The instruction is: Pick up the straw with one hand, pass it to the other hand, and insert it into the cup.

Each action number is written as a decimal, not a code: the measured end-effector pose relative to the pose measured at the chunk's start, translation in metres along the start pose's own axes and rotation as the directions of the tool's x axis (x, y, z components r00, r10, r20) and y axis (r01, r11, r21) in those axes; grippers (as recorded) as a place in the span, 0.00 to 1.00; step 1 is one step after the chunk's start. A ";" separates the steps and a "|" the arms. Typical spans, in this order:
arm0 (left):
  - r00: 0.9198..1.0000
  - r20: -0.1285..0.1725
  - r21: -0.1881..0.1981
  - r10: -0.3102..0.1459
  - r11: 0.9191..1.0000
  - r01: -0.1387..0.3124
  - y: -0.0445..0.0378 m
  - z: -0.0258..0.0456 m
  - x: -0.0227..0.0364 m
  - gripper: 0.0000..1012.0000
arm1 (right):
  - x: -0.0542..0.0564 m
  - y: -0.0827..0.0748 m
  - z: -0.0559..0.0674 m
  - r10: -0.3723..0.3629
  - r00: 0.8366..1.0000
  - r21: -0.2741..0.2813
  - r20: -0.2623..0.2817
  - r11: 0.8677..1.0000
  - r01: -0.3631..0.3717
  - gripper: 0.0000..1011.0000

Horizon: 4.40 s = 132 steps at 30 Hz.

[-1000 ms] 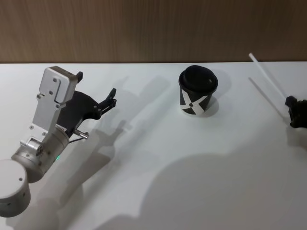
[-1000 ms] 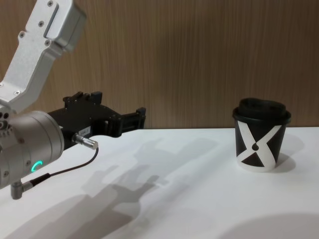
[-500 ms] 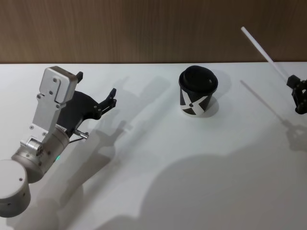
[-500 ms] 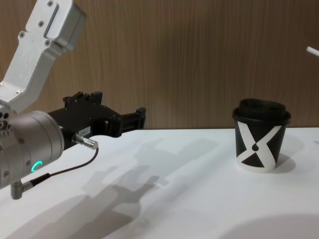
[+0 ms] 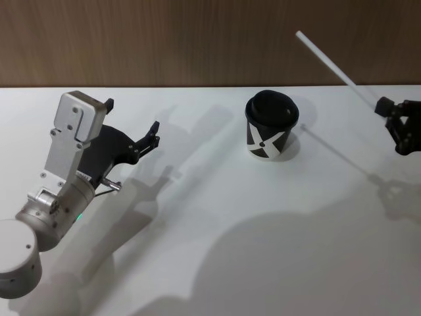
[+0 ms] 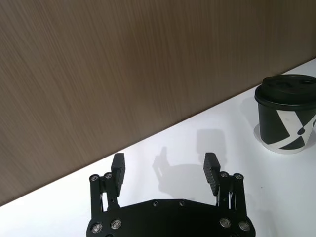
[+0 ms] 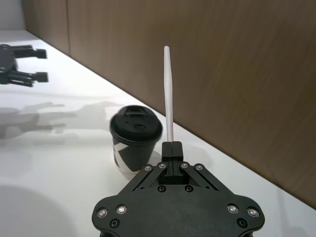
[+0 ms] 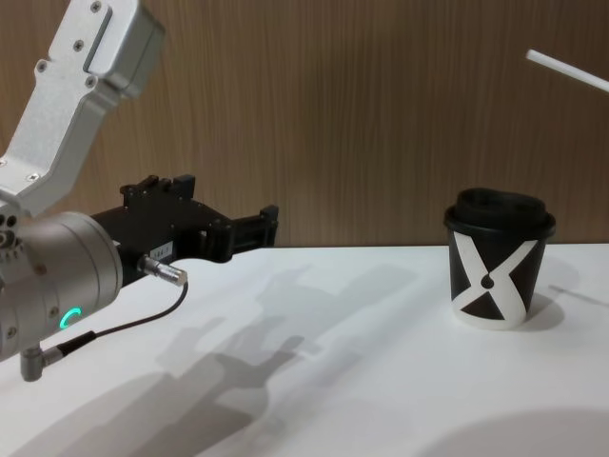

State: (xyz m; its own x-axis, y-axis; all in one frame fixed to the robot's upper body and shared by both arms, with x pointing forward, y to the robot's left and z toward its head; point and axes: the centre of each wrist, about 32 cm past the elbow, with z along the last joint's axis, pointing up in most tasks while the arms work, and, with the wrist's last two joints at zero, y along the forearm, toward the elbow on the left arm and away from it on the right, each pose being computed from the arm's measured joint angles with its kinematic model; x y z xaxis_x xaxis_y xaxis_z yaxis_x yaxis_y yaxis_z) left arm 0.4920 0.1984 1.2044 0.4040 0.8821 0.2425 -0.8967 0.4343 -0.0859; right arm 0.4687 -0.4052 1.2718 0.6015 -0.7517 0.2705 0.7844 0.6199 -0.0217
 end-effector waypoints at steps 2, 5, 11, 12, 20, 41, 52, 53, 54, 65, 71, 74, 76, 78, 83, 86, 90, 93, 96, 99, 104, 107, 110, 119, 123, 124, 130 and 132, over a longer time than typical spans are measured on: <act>1.000 0.000 0.000 0.000 1.000 0.000 0.0000 0.0000 0.0000 0.99 | 0.000 0.002 0.002 0.019 1.000 0.007 -0.002 1.000 -0.019 0.00; 1.000 0.000 0.000 0.000 1.000 0.000 0.0000 0.0000 0.0000 0.99 | -0.001 0.005 0.005 0.050 0.999 0.017 -0.005 0.999 -0.050 0.00; 1.000 0.000 0.000 0.000 1.000 0.000 0.0000 0.0000 0.0000 0.99 | -0.003 0.012 0.010 0.101 0.995 0.033 -0.011 0.994 -0.100 0.00; 1.000 0.000 0.000 0.000 1.000 0.000 0.0000 0.0000 0.0000 0.99 | -0.004 0.014 0.010 0.111 0.994 0.037 -0.012 0.993 -0.110 0.00; 1.000 0.000 0.000 0.000 1.000 0.000 0.0000 0.0000 0.0000 0.99 | -0.006 0.020 0.013 0.143 0.990 0.050 -0.019 0.989 -0.142 0.00; 0.985 -0.065 -0.053 -0.160 0.986 0.157 0.0008 0.0149 0.0035 0.99 | -0.008 0.026 0.016 0.176 0.984 0.063 -0.023 0.983 -0.175 0.00; 0.947 -0.155 -0.125 -0.281 0.957 0.263 -0.0008 0.0276 0.0053 0.99 | -0.008 0.027 0.017 0.179 0.983 0.064 -0.024 0.982 -0.178 0.00; 0.932 -0.181 -0.147 -0.313 0.946 0.289 -0.0020 0.0303 0.0052 0.99 | -0.008 0.027 0.017 0.180 0.983 0.065 -0.024 0.982 -0.178 0.00; 0.932 -0.181 -0.147 -0.313 0.946 0.289 -0.0020 0.0303 0.0052 0.99 | -0.008 0.027 0.017 0.180 0.983 0.065 -0.024 0.982 -0.178 0.00; 0.833 -0.301 -0.261 -0.464 0.880 0.396 -0.0154 0.0400 0.0009 0.99 | -0.008 0.027 0.017 0.182 0.983 0.065 -0.024 0.982 -0.180 0.00; 0.761 -0.369 -0.321 -0.534 0.841 0.435 -0.0295 0.0407 -0.0064 0.99 | -0.008 0.027 0.017 0.182 0.983 0.065 -0.024 0.981 -0.180 0.00; 0.720 -0.409 -0.348 -0.560 0.826 0.444 -0.0384 0.0400 -0.0116 0.99 | -0.008 0.027 0.017 0.182 0.983 0.065 -0.024 0.981 -0.180 0.00; 0.704 -0.427 -0.358 -0.568 0.821 0.445 -0.0429 0.0397 -0.0142 0.99 | -0.008 0.027 0.017 0.182 0.983 0.065 -0.024 0.981 -0.180 0.00; 0.677 -0.454 -0.374 -0.579 0.813 0.445 -0.0502 0.0392 -0.0191 0.99 | -0.008 0.027 0.017 0.182 0.983 0.065 -0.024 0.981 -0.180 0.00; 0.628 -0.500 -0.399 -0.596 0.802 0.444 -0.0639 0.0377 -0.0281 0.99 | -0.008 0.027 0.017 0.182 0.983 0.065 -0.023 0.981 -0.180 0.00; 0.597 -0.524 -0.414 -0.608 0.794 0.445 -0.0725 0.0370 -0.0339 0.99 | -0.008 0.027 0.017 0.182 0.983 0.065 -0.023 0.981 -0.180 0.00; 0.557 -0.555 -0.429 -0.618 0.786 0.445 -0.0832 0.0354 -0.0419 0.99 | -0.008 0.027 0.017 0.182 0.983 0.065 -0.023 0.982 -0.180 0.00; 0.537 -0.571 -0.435 -0.621 0.784 0.443 -0.0887 0.0343 -0.0463 0.99 | -0.008 0.027 0.017 0.182 0.983 0.065 -0.024 0.982 -0.180 0.00; 0.526 -0.581 -0.438 -0.622 0.783 0.441 -0.0917 0.0334 -0.0488 0.99 | -0.008 0.027 0.017 0.182 0.983 0.065 -0.024 0.982 -0.180 0.00; 0.510 -0.597 -0.441 -0.620 0.784 0.437 -0.0962 0.0321 -0.0522 0.99 | -0.008 0.027 0.017 0.182 0.983 0.065 -0.024 0.982 -0.180 0.00; 0.497 -0.611 -0.442 -0.616 0.786 0.431 -0.0998 0.0308 -0.0545 0.99 | -0.008 0.027 0.017 0.182 0.983 0.065 -0.023 0.982 -0.180 0.00; 0.482 -0.627 -0.443 -0.612 0.789 0.426 -0.1032 0.0297 -0.0564 0.99 | -0.008 0.027 0.017 0.182 0.983 0.065 -0.023 0.982 -0.180 0.00; 0.470 -0.638 -0.444 -0.610 0.790 0.422 -0.1060 0.0291 -0.0579 0.99 | -0.008 0.027 0.017 0.182 0.983 0.065 -0.024 0.982 -0.180 0.00; 0.433 -0.659 -0.452 -0.615 0.784 0.426 -0.1151 0.0274 -0.0622 0.99 | -0.008 0.027 0.017 0.182 0.983 0.065 -0.023 0.982 -0.180 0.00; 0.415 -0.664 -0.459 -0.622 0.777 0.430 -0.1188 0.0267 -0.0645 0.99 | -0.008 0.027 0.017 0.182 0.983 0.065 -0.024 0.982 -0.180 0.00; 0.412 -0.665 -0.460 -0.623 0.776 0.431 -0.1197 0.0266 -0.0651 0.99 | -0.008 0.027 0.017 0.182 0.983 0.065 -0.024 0.982 -0.180 0.00; 0.385 -0.667 -0.476 -0.638 0.763 0.438 -0.1238 0.0260 -0.0682 0.99 | -0.008 0.027 0.017 0.182 0.983 0.065 -0.023 0.982 -0.180 0.00; 0.379 -0.668 -0.480 -0.640 0.760 0.439 -0.1246 0.0258 -0.0689 0.99 | -0.008 0.027 0.017 0.182 0.983 0.065 -0.023 0.982 -0.180 0.00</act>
State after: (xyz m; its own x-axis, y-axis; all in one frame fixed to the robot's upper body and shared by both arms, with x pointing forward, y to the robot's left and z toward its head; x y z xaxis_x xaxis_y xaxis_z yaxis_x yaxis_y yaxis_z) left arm 0.5712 0.0788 1.2233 0.8483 0.1780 -0.4987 -0.4171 0.8048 -0.4223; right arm 0.4824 -0.3781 1.2852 0.7374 -0.6316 0.2393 0.6518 0.7584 -0.0070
